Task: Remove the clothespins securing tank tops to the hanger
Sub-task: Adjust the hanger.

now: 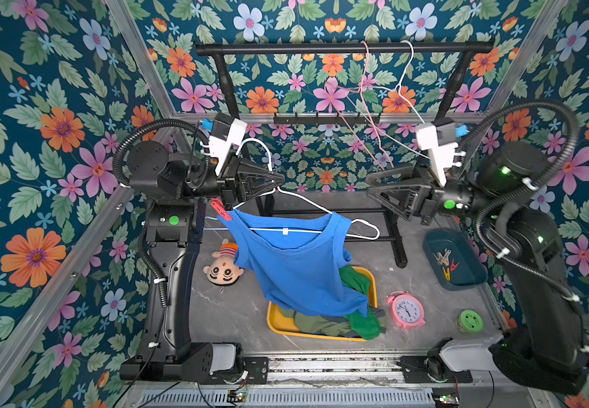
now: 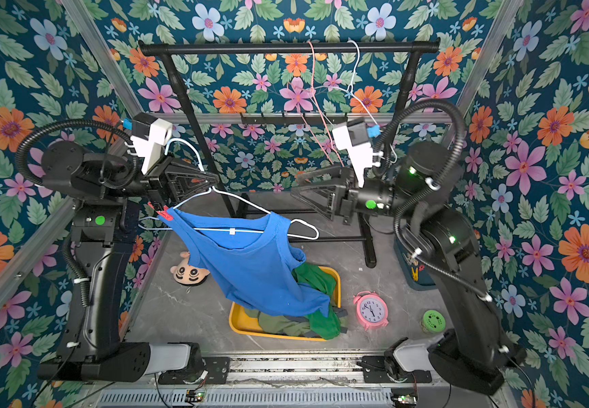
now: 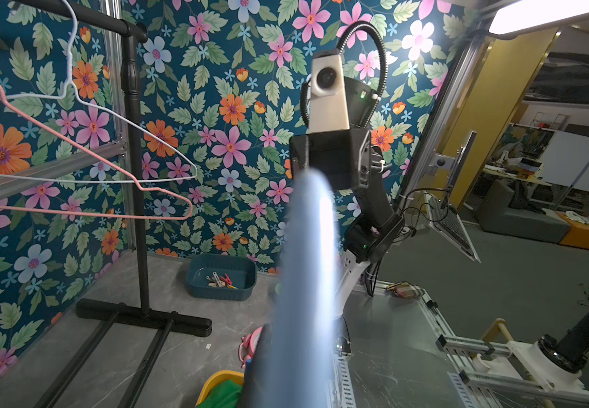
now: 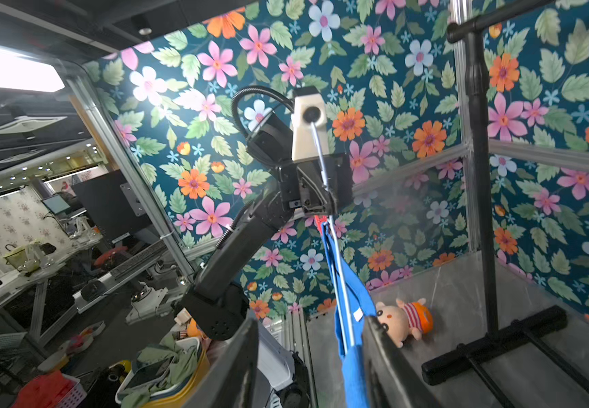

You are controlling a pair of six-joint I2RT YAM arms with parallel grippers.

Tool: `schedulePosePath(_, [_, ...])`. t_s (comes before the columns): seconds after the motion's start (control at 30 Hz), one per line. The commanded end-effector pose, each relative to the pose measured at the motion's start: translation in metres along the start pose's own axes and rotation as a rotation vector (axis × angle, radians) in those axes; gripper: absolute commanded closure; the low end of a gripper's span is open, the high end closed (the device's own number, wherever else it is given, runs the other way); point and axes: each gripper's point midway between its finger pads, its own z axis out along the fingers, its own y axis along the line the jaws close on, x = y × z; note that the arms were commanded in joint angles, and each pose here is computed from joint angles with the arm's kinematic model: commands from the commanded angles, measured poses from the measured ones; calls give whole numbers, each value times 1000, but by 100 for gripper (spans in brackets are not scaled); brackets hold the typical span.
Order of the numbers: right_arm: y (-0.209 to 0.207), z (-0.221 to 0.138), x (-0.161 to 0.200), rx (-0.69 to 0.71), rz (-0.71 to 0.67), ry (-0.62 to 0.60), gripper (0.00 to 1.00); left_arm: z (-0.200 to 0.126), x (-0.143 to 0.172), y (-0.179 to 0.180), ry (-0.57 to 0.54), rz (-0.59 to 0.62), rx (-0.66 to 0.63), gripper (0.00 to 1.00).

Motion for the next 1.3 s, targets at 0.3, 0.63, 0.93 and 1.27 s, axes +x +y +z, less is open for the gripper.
schedulePosePath(0.3, [-31,88,55,-14,-44,224,53,0,-3,-4,8,28,15,100])
schedulePosePath(0.63, [-30,94,64,20,-78,240,52,0,-1,-2,10,26,17,100])
schedulePosePath(0.93, [-19,68,30,81,-127,137,50,0,0,-4,12,27,19,100])
schedulePosePath(1.27, [-1,89,48,-118,-20,197,55,0,-1,-6,14,31,22,100])
